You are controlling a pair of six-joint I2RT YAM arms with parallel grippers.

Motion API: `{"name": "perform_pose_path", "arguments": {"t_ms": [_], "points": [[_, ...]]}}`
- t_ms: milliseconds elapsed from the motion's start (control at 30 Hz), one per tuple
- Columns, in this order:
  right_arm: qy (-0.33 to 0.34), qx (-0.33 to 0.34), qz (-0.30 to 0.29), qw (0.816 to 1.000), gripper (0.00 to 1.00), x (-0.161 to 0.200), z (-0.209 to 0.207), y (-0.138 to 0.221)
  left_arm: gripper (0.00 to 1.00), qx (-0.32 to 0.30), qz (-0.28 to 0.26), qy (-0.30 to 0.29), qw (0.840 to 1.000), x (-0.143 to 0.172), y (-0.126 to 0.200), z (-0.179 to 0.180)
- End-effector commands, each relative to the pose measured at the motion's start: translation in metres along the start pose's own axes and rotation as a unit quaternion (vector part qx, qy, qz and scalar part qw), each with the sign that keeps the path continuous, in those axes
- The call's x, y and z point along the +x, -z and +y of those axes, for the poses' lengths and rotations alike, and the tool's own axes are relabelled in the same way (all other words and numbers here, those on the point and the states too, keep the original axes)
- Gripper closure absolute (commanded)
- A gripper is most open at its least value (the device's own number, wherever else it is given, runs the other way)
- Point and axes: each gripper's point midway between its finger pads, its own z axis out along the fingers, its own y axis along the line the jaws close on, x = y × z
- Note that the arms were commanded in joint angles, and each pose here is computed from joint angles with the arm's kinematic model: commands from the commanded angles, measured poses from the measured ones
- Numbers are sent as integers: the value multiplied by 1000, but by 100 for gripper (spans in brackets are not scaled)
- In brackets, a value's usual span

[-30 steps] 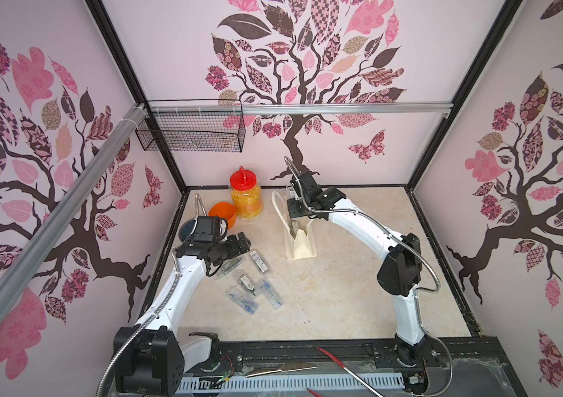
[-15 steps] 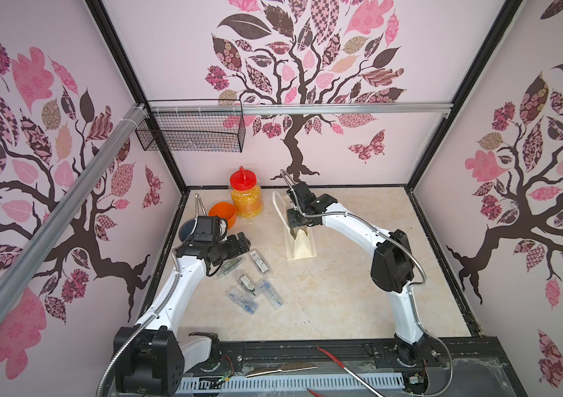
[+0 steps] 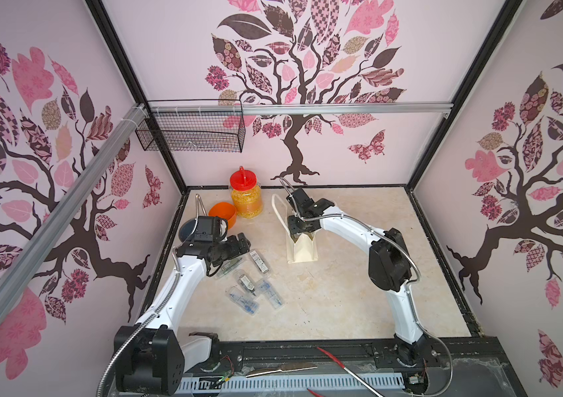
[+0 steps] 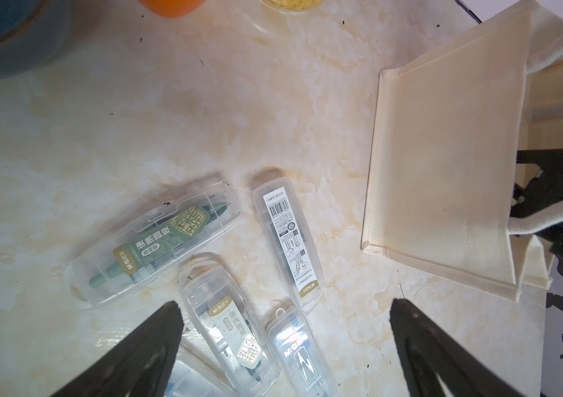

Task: Put the compass set into the canvas bag
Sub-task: Place the compass set in the canvas bag.

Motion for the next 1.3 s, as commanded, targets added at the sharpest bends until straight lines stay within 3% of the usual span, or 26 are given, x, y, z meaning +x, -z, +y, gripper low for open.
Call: {"name": "perform_pose_path", "arguments": {"t_ms": [0,367,600,967,1267], "points": [[-1,4,43,999,44,23,-2,-22,2,-13,13,-1,1000,9,-5,9],[0,3,35,999,32,15,-1,-5,2,-25,11,-7,1000,6,-2,11],[14,-23,-38,999,25,-32,9,59,2,-67,21,-23,997,3,1,22],[36,-45,-99,993,18,-56,9,137,2,-105,48,-5,993,9,-11,18],[52,-22,-153,987,15,-54,-13,192,2,-120,72,86,986,12,-32,4]]}}
